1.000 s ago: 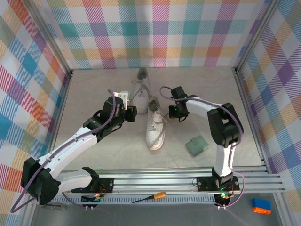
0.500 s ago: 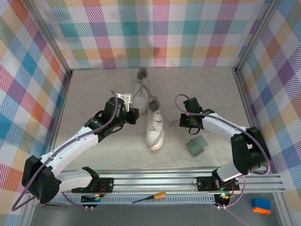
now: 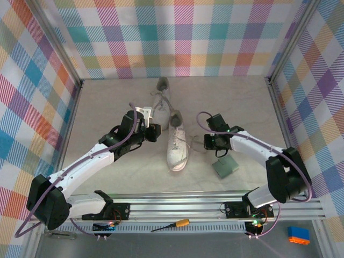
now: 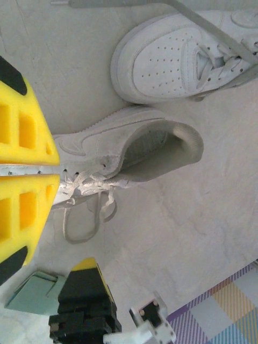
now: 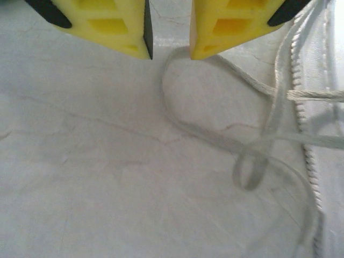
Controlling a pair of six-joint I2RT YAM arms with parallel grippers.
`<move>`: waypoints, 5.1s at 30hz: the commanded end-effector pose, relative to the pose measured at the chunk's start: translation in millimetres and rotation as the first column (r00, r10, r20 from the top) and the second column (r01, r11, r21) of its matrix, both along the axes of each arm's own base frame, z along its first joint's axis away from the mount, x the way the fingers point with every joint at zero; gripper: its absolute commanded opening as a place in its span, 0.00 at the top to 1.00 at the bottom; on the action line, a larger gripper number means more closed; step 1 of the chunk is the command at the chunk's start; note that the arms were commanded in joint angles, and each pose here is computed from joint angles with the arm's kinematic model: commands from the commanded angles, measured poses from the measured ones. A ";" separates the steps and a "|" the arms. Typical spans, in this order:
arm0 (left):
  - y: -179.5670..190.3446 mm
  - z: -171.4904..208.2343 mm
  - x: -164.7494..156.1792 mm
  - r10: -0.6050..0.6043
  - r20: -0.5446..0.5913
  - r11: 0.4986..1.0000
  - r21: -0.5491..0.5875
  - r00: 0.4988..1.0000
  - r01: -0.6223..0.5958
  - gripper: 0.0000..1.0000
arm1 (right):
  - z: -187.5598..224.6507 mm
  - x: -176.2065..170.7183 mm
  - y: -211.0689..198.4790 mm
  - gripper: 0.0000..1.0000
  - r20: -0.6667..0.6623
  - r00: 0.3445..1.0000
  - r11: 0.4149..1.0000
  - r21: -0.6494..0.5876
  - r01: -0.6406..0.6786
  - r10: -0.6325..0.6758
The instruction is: Tie the shoes
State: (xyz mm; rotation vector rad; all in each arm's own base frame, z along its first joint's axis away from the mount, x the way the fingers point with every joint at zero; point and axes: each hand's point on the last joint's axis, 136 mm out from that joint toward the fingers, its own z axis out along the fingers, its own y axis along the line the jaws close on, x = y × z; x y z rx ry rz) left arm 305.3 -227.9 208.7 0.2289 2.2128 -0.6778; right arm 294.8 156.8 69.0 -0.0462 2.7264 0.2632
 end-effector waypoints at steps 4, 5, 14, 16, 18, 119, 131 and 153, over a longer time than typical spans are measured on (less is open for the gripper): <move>7.2 15.7 3.0 0.043 0.043 0.999 -0.018 0.998 -0.042 0.87 | 20.4 56.9 30.9 0.79 0.113 0.985 0.991 0.017 -0.136 0.133; 7.3 15.5 3.2 0.044 0.042 0.999 -0.016 0.998 -0.043 0.87 | 21.3 64.2 37.6 0.78 0.112 0.980 0.985 0.037 -0.168 0.163; 8.9 17.8 4.0 0.050 0.037 0.999 -0.005 0.998 -0.050 0.86 | -7.8 116.2 75.8 0.74 -0.020 0.967 0.965 0.068 -0.253 0.254; 8.2 17.4 4.3 0.051 0.029 0.999 -0.008 0.998 -0.051 0.86 | -14.1 120.8 84.2 0.73 -0.047 0.963 0.961 0.095 -0.259 0.264; 8.3 18.1 3.7 0.054 0.025 0.998 -0.014 0.998 -0.053 0.86 | -20.8 123.6 88.6 0.73 -0.069 0.963 0.961 0.112 -0.251 0.260; -153.0 53.3 21.5 -0.425 0.211 0.852 -0.234 0.880 0.468 0.38 | 212.4 23.2 72.5 1.00 0.418 0.908 0.791 0.566 -0.232 -0.033; -161.3 32.1 19.2 -0.448 0.218 0.843 -0.219 0.867 0.491 0.34 | 196.7 37.1 57.2 1.00 0.308 0.941 0.810 0.583 -0.070 -0.140; -180.2 17.3 33.2 -0.465 0.256 0.830 -0.205 0.847 0.518 0.35 | 196.8 40.5 61.8 1.00 0.214 0.969 0.735 0.676 -0.058 -0.120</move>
